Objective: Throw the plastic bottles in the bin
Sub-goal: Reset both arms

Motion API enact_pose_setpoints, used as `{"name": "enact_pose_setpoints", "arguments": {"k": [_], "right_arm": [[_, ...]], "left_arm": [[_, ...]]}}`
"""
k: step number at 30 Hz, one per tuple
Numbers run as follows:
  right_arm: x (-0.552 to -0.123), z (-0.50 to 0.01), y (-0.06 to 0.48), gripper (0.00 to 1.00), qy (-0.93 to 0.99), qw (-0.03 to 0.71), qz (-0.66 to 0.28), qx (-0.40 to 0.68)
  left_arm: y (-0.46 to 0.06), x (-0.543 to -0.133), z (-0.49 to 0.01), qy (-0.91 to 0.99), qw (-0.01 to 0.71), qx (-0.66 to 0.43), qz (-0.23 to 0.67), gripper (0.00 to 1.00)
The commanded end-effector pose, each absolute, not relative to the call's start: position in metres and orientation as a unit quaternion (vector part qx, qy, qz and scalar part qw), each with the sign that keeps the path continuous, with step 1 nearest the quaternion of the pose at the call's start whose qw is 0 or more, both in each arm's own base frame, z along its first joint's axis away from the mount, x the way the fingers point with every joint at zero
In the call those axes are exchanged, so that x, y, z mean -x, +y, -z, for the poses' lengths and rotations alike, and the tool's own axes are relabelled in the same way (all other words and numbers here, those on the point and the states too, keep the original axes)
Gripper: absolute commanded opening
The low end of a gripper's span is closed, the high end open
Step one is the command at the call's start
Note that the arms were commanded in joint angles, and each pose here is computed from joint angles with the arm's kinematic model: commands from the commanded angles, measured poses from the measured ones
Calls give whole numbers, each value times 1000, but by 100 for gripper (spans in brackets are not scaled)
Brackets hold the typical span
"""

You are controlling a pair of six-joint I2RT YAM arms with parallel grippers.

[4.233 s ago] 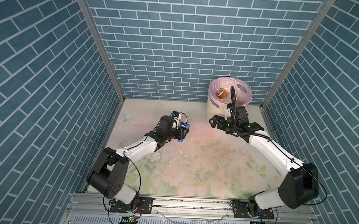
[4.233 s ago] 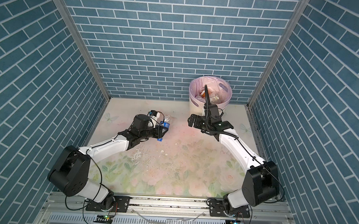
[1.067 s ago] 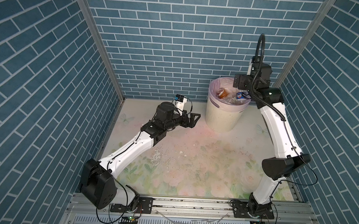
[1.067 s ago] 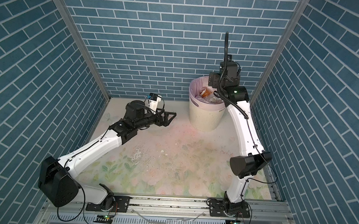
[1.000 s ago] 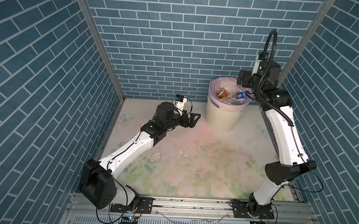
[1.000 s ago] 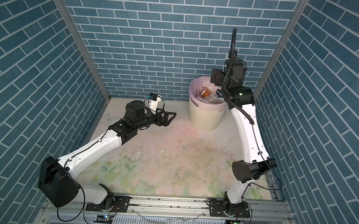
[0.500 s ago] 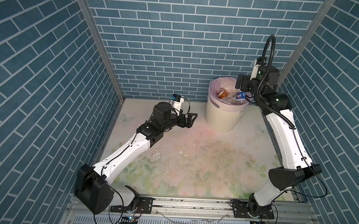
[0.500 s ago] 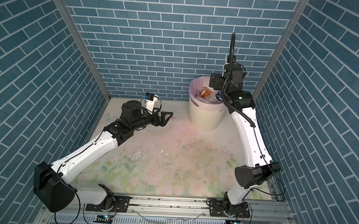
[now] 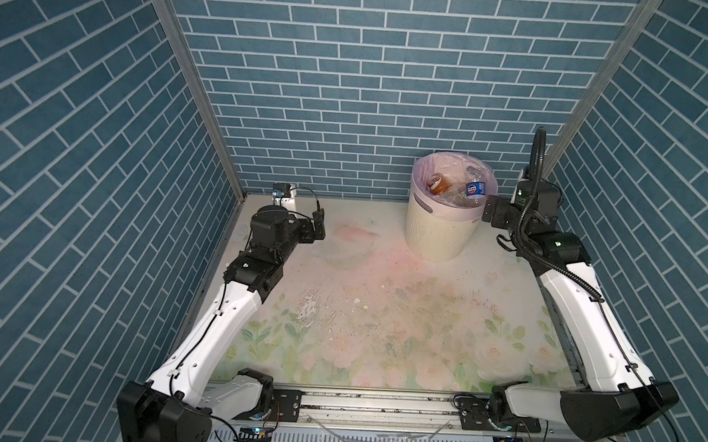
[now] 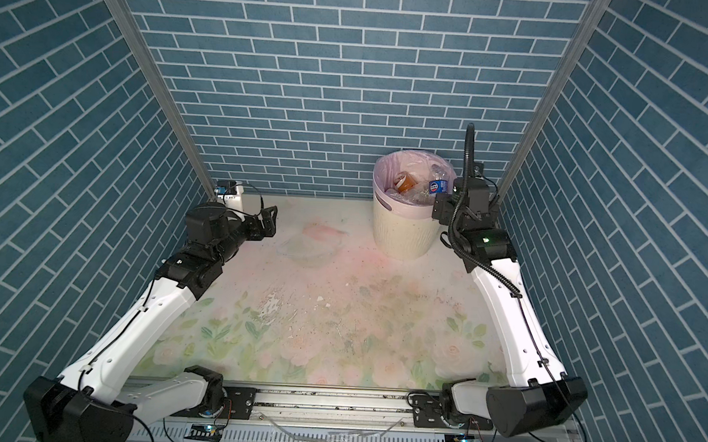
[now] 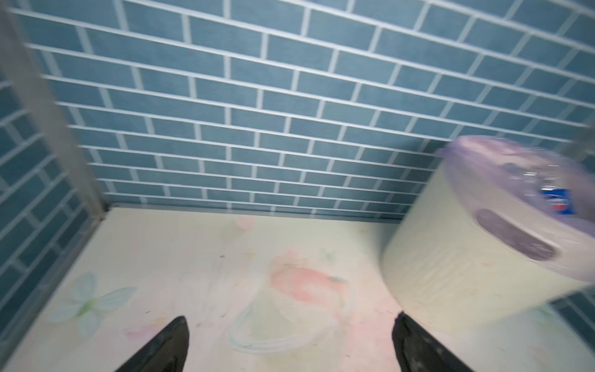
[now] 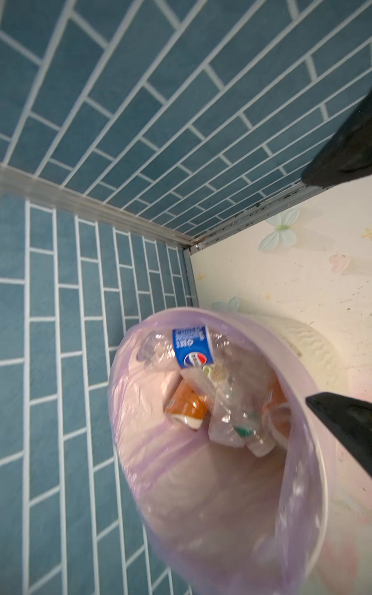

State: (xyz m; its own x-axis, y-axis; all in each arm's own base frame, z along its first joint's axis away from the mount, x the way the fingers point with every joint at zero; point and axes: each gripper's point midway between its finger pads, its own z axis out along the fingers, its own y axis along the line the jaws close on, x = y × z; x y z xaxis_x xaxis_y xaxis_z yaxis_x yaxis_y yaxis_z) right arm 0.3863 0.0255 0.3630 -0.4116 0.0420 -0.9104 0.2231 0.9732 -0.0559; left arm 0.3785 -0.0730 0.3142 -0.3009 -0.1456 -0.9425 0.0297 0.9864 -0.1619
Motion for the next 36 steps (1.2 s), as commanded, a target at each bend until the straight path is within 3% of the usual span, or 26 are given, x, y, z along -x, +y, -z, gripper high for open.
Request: {"name": "enact_pose_setpoints", "arguments": {"k": [1,8,15,20,32,36], "right_arm": [[-379,-315,-1,99,844,505,94,-152],[-378,-217,-24,99,870,432,106,-213],[-383,-161,-39,99,867,414,162,-226],[-380,-137,-48,99,859,424,199,-210],[-381,-130,-76,99,812,459,323,-161],[-383,-120,-71,99,800,490,305,-164]], "left_arm": [[-20,-374,-280,813,571,91,-68,99],[30,-374,-228,808,551,130,-164,99],[65,-372,-158,827,505,149,-196,99],[68,-379,-113,839,498,138,-170,99],[27,-414,-94,864,492,31,-103,99],[19,-410,-96,857,507,14,-92,99]]}}
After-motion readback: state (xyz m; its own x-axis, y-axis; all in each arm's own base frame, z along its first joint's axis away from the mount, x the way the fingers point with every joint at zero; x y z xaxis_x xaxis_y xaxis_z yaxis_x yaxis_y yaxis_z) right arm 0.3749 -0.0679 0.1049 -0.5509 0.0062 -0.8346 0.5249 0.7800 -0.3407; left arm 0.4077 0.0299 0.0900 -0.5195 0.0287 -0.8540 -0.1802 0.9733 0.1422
